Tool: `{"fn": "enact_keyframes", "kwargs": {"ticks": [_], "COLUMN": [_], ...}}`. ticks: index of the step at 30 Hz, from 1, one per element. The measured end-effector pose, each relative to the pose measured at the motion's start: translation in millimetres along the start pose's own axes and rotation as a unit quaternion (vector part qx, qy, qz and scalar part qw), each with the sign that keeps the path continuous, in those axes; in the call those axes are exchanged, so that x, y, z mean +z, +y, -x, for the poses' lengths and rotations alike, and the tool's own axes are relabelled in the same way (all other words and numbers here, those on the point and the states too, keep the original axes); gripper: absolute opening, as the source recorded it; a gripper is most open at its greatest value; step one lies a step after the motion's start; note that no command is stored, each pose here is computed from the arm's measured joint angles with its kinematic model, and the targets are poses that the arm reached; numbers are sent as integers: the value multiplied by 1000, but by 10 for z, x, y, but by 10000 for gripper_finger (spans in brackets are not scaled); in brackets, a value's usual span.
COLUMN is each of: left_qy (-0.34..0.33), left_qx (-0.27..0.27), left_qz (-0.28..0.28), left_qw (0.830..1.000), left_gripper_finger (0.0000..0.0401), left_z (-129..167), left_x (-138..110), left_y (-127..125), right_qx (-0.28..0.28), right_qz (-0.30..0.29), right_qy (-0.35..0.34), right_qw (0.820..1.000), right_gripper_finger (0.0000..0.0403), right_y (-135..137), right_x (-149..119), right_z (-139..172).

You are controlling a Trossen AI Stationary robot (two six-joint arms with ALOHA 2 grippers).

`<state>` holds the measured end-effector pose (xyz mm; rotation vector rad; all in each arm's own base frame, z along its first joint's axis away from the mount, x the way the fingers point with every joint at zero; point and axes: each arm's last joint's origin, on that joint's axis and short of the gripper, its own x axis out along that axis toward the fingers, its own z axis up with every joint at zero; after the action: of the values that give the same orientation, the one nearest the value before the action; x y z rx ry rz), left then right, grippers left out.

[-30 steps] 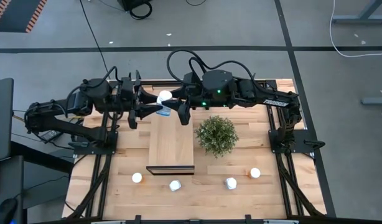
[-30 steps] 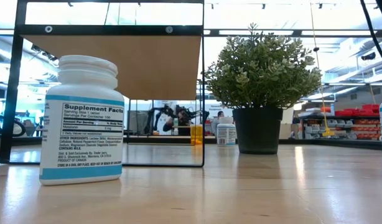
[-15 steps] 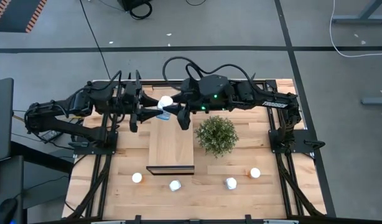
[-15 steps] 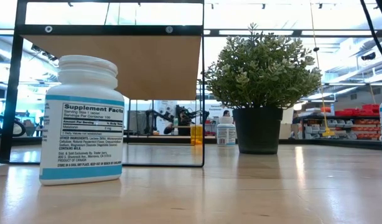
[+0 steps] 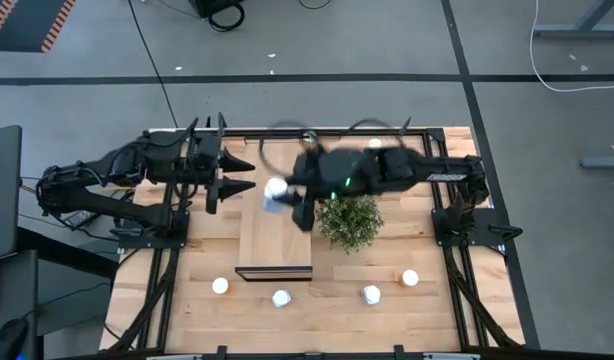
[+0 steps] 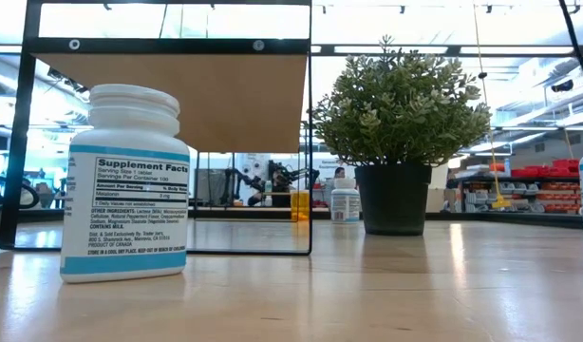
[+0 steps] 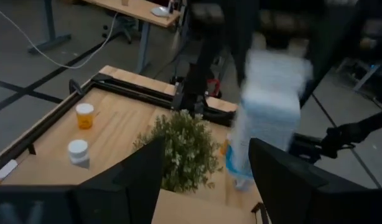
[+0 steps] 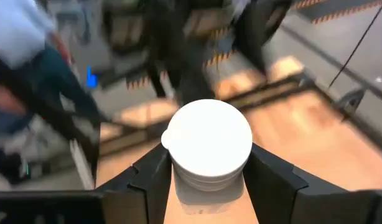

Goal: Pick and place medicine bottles onto shelf by color
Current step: Put the top right white pill bottle on the shelf

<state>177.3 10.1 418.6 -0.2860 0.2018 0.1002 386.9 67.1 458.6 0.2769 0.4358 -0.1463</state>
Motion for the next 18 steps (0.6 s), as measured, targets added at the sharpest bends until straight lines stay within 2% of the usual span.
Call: {"fn": "enact_keyframes", "kwargs": {"ticks": [4,14,18], "left_qy": [-5,-27,-28], "left_qx": [-1,-11,-17], "left_qz": [12,42,52], "left_qw": [1000,999,998], "left_gripper_finger": [231,220,220], "left_z": [82,227,228], "left_x": [6,42,46], "left_y": [0,-12,-16], "right_qx": [-8,-92,-101], "right_qz": [27,36,39], "right_qy": [56,88,110], "right_qw": [998,991,988], "right_gripper_finger": [184,184,184], "right_y": [138,312,336], "right_x": [-353,-1028,-1246], "right_z": [-213,-499,-560]}}
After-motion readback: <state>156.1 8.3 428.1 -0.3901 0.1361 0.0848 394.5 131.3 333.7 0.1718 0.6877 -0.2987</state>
